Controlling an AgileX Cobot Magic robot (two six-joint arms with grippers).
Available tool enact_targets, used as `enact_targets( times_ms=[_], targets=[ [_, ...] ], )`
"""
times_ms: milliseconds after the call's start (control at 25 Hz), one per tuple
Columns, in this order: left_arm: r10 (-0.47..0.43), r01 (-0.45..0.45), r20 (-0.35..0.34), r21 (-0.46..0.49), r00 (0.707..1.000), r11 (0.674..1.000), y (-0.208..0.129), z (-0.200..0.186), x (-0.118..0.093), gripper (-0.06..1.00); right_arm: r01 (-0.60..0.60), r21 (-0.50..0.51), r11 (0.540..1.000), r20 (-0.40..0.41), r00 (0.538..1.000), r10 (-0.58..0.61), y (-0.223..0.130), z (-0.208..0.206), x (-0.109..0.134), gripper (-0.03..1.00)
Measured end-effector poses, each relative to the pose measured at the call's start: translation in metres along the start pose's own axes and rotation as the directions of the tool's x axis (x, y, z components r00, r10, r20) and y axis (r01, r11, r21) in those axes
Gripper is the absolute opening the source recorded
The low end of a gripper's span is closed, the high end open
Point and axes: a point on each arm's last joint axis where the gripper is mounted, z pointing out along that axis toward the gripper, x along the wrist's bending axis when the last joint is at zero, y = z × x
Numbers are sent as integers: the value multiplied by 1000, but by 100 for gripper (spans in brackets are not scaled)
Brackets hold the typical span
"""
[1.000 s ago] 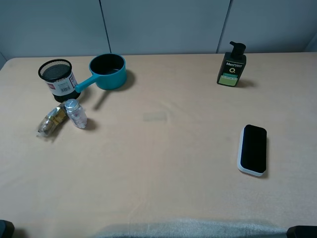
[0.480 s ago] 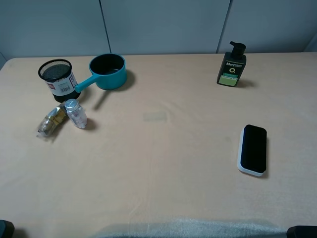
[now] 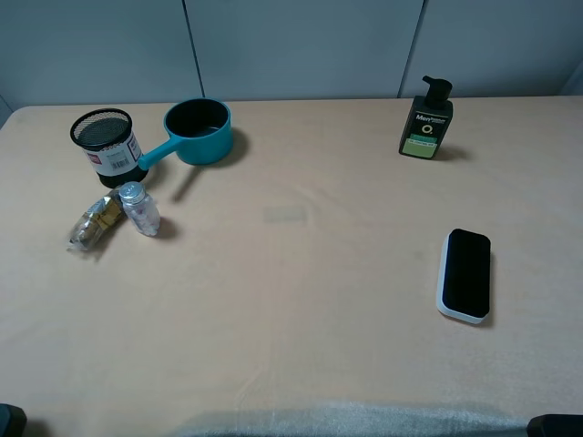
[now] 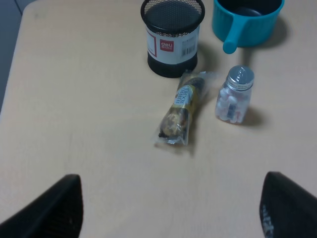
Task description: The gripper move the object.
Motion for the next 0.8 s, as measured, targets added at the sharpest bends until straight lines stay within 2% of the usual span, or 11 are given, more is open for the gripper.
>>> enact_targets(
  times_ms=[800],
  targets=[
    [-1,1,2,0,1000,1000,0,0,0,79,0,0,1000,0,1000,0,0,0,0,66]
  ],
)
